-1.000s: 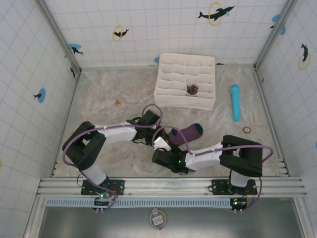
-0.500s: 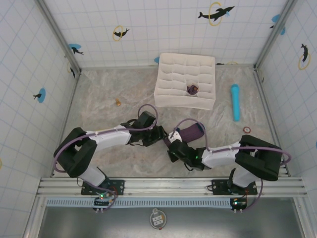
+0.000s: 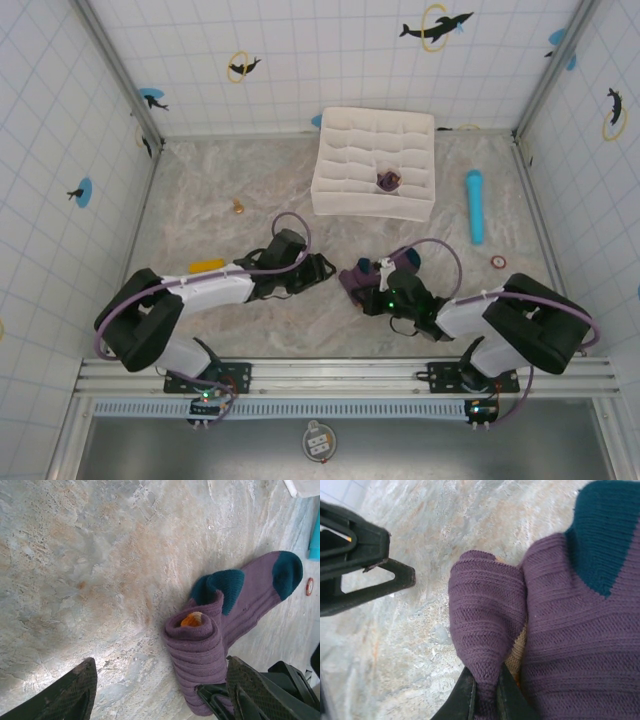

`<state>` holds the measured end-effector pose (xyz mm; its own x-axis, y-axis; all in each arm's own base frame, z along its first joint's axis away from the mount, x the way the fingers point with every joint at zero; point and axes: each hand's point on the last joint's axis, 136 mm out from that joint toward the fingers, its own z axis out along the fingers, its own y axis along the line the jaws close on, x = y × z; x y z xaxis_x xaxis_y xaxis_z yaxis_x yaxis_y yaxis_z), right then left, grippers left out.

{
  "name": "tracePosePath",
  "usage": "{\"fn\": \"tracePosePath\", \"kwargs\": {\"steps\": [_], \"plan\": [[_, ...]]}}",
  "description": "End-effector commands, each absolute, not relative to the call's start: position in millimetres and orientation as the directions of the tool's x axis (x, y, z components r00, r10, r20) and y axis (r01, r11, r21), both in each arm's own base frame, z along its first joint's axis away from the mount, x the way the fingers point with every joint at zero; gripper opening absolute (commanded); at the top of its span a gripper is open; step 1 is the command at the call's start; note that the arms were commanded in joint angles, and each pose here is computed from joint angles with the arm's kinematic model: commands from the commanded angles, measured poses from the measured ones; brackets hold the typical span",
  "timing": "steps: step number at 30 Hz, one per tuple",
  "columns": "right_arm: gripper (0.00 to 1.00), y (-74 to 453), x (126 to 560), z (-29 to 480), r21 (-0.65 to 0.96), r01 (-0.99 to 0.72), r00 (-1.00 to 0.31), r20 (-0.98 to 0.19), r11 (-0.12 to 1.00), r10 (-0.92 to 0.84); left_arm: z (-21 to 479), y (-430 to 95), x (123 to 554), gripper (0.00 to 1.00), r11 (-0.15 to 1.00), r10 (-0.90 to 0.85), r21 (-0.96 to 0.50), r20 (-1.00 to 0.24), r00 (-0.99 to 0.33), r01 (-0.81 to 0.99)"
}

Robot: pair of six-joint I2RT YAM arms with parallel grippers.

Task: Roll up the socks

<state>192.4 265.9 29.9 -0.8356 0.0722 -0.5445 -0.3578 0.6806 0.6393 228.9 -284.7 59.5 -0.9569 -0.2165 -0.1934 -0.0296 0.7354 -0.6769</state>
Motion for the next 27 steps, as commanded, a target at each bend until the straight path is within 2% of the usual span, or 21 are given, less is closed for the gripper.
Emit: {"fn": "tracePosePath", "kwargs": {"steps": [1, 4, 11, 15, 27], "plan": [[0.0, 252.2, 168.6, 0.6, 0.713, -0.189, -0.938, -0.334, 0.675, 0.091, 58.2, -294.9, 227.0, 0.66, 0.71, -0.182, -0.704, -0.226, -0.957, 0.031], [0.0, 251.8, 166.8, -2.2, 0.758, -0.111, -0.96, -0.249, 0.643, 0.127, 56.4, -302.5, 226.0, 0.64, 0.7, -0.162, -0.711, -0.245, -0.956, 0.064], [0.0, 249.1, 166.3, -10.0, 0.788, -0.002, -0.972, -0.146, 0.615, 0.183, 51.2, -320.4, 223.8, 0.6, 0.689, -0.117, -0.715, -0.269, -0.956, 0.117], [0.0, 245.8, 169.7, -9.5, 0.799, 0.034, -0.967, -0.126, 0.6, 0.222, 42.8, -322.0, 222.0, 0.53, 0.699, -0.106, -0.706, -0.261, -0.959, 0.115], [0.0, 249.0, 169.2, -8.0, 0.817, 0.053, -0.972, -0.089, 0.574, 0.216, 32.4, -334.2, 219.7, 0.49, 0.689, -0.103, -0.716, -0.256, -0.961, 0.116]]}}
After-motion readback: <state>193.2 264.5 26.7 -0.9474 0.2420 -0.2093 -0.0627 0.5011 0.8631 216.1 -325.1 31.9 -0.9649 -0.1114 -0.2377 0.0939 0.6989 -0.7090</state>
